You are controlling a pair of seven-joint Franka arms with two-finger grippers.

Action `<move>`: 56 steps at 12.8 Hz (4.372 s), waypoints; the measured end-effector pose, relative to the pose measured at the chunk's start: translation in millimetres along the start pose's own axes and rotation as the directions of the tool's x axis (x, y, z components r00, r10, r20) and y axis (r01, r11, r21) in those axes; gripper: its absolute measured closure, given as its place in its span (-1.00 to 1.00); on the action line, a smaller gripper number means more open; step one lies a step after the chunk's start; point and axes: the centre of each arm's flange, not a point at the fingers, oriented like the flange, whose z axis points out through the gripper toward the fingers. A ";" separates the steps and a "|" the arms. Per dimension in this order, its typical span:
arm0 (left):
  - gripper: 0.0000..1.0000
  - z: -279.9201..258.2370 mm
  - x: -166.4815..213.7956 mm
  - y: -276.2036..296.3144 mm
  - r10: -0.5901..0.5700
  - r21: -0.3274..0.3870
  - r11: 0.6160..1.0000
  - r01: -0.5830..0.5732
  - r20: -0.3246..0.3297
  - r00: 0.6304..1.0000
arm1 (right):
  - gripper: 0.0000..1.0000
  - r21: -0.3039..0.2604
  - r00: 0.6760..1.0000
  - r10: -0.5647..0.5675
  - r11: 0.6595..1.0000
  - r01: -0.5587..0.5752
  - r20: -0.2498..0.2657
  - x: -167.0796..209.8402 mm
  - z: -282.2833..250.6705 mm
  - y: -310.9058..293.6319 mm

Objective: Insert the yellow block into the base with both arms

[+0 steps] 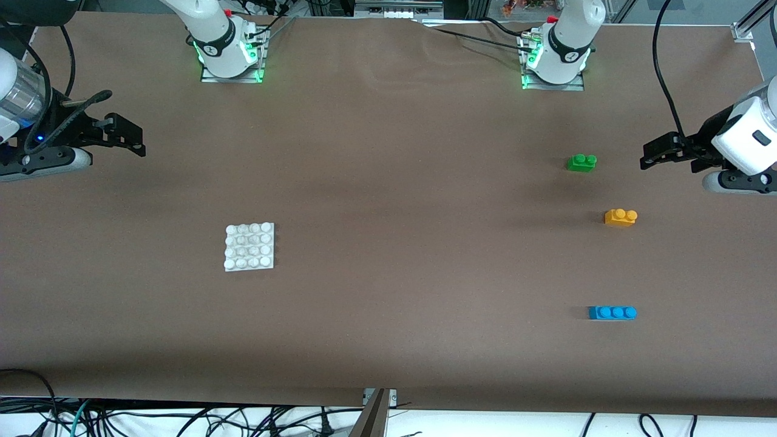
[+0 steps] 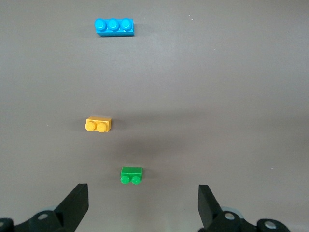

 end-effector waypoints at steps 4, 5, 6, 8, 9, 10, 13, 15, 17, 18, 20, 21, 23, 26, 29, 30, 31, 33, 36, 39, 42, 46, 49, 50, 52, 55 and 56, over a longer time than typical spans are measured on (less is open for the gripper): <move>-1.00 0.0 0.0 0.0 0.000 0.000 1.000 0.000 0.000 1.000 | -0.99 0.004 1.000 -0.003 1.000 0.003 0.000 0.2 0.1 -1.9; -1.00 0.0 0.0 0.0 0.000 0.000 1.000 0.000 0.000 1.000 | -0.99 0.007 1.000 -0.003 1.000 0.003 -0.001 0.3 0.2 -2.2; -1.00 0.0 0.0 0.0 0.000 0.000 1.000 0.000 0.000 1.000 | -0.99 0.008 1.000 -0.003 1.000 0.003 -0.001 0.3 0.2 -2.4; -1.00 0.0 0.0 0.0 0.000 0.000 1.000 0.000 0.000 1.000 | -0.99 0.009 1.000 -0.003 1.000 0.003 0.000 0.5 0.6 -2.4; -1.00 0.0 0.0 0.0 0.000 0.000 1.000 0.000 0.000 1.000 | -0.99 0.011 1.000 -0.003 1.000 0.003 0.001 1.3 2.0 -2.6; -1.00 0.0 0.0 0.0 0.000 0.000 1.000 0.000 0.000 1.000 | -0.99 0.014 1.000 -0.002 1.000 0.002 -0.001 3.2 5.4 -2.8; -1.00 0.0 0.0 0.0 0.000 0.000 1.000 0.000 0.000 1.000 | -0.99 0.017 1.000 0.000 1.000 0.000 0.004 14.8 39.7 -1.8; -1.00 -0.1 0.0 0.0 0.000 0.000 1.000 0.000 0.000 1.000 | -0.99 0.016 1.000 0.003 1.000 -0.003 -0.003 30.0 85.7 -0.9; -1.00 0.0 0.1 -0.1 0.000 0.000 1.000 0.000 0.000 1.000 | -0.99 0.021 1.000 0.015 1.000 -0.015 -0.017 44.4 146.0 1.1; -1.00 -0.1 0.2 -0.1 0.000 0.000 1.000 0.000 0.000 1.000 | -0.98 0.023 0.999 0.028 0.999 -0.028 -0.024 49.4 177.3 2.2; -1.00 -0.4 0.2 -0.1 0.000 0.000 1.000 0.000 -0.001 1.000 | -0.98 0.019 0.997 0.062 0.998 -0.061 -0.038 56.4 235.6 3.8; -1.00 -0.4 0.2 -0.1 0.000 0.000 1.000 0.000 -0.001 1.000 | -0.98 0.017 0.996 0.082 0.997 -0.082 -0.046 58.7 261.9 3.8; -1.00 -0.5 0.2 -0.1 0.000 0.000 1.000 0.000 -0.001 1.000 | -0.98 0.013 0.991 0.111 0.994 -0.111 -0.069 62.0 311.1 1.5; -1.00 -0.6 0.2 -0.1 0.000 0.000 1.000 0.000 -0.001 1.000 | -0.97 0.016 0.986 0.146 0.989 -0.146 -0.085 65.9 366.4 -8.5; -1.00 -0.6 0.2 -0.1 0.000 0.000 1.000 0.000 -0.001 1.000 | -0.97 0.023 0.983 0.157 0.988 -0.155 -0.099 68.5 393.7 -18.6; -1.00 -0.6 0.2 -0.1 0.000 0.000 1.000 0.000 -0.001 1.000 | -0.96 0.023 0.983 0.158 0.987 -0.156 -0.098 68.3 397.3 -18.3; -1.00 -0.6 0.2 -0.1 0.000 0.000 1.000 0.000 -0.001 1.000 | -0.93 0.023 0.983 0.158 0.987 -0.157 -0.098 68.3 398.0 -18.1; -1.00 -0.6 0.2 -0.1 0.000 0.000 1.000 0.000 -0.001 1.000 | -0.89 0.023 0.983 0.159 0.987 -0.157 -0.098 68.3 398.1 -18.1; -1.00 -0.6 0.2 -0.1 0.000 0.000 1.000 0.000 -0.001 1.000 | -0.89 0.023 0.983 0.158 0.987 -0.157 -0.097 68.3 398.4 -18.4; -1.00 -0.6 0.2 -0.1 0.000 0.000 1.000 0.000 -0.001 1.000 | -0.89 0.038 0.981 0.166 0.986 -0.163 -0.102 69.1 398.8 -24.8; -1.00 -0.6 0.2 -0.1 0.000 0.000 1.000 0.000 -0.001 1.000 | -0.89 0.040 0.980 0.162 0.987 -0.159 -0.112 69.9 406.3 -29.6; -1.00 -0.6 0.2 0.3 0.001 0.000 1.000 -0.001 -0.001 1.000 | -0.83 0.041 0.980 0.163 0.986 -0.159 -0.117 70.8 407.7 -29.2; -1.00 -0.5 0.2 0.4 0.001 0.000 1.000 -0.001 -0.001 1.000 | -0.58 0.042 0.979 0.163 0.986 -0.159 -0.124 72.9 405.1 -28.9; -1.00 -0.5 0.2 0.6 0.001 0.000 1.000 -0.001 -0.001 1.000 | -0.58 0.042 0.979 0.164 0.986 -0.160 -0.124 73.1 404.9 -28.5; -1.00 -0.5 0.1 1.0 0.002 0.000 1.000 -0.002 -0.001 1.000 | -0.57 0.042 0.979 0.163 0.986 -0.159 -0.125 73.1 404.8 -28.4; -1.00 -0.5 0.1 1.3 0.002 0.000 1.000 -0.002 -0.001 1.000 | -0.52 0.043 0.979 0.162 0.986 -0.158 -0.125 73.2 404.7 -28.7; -1.00 -0.5 0.1 1.3 0.002 0.000 1.000 -0.002 -0.001 1.000 | -0.52 0.043 0.979 0.163 0.986 -0.159 -0.125 73.2 404.7 -28.7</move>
